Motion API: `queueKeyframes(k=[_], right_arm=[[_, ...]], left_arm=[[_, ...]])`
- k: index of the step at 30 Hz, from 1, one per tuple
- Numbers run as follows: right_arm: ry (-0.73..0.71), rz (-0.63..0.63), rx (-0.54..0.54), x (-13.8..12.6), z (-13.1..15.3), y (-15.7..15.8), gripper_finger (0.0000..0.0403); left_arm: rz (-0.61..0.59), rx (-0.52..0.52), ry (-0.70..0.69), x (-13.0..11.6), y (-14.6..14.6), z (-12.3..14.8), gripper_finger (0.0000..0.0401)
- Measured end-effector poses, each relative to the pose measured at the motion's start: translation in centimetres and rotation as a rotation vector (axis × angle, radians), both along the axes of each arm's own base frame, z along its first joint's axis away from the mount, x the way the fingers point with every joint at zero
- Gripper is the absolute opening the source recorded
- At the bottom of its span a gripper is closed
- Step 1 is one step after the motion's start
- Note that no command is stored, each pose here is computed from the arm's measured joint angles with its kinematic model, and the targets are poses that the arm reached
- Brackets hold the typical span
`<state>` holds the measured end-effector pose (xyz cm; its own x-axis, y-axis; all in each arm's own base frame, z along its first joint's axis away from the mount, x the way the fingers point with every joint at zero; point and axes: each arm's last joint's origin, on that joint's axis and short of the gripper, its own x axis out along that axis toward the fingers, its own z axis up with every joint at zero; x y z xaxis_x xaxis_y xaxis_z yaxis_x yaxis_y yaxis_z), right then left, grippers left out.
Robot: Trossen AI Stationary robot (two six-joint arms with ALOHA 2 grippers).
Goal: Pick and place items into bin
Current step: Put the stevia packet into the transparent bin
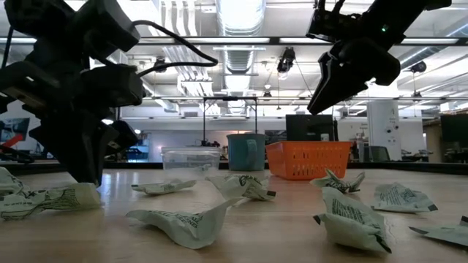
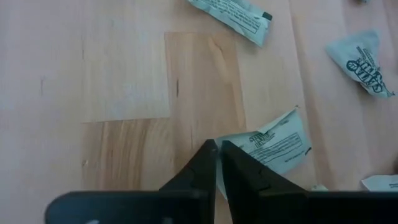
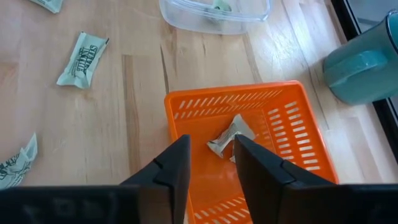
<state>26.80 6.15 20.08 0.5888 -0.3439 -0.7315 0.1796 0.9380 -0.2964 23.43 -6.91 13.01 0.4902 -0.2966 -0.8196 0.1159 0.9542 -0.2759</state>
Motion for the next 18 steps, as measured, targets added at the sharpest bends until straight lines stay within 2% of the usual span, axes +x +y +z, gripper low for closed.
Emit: queueKeyframes(k=[9, 18], right_arm=[[0.002, 0.005, -0.005, 0.0, 0.0, 0.0, 0.0098], [0.006, 0.013, -0.012, 0.0, 0.0, 0.0, 0.0087]], left_arm=[[-0.038, 0.046, -0.025, 0.0, 0.0, 0.2, 0.0001], [-0.006, 0.226, -0.154, 0.3, 0.4, 2.6, 0.0000]])
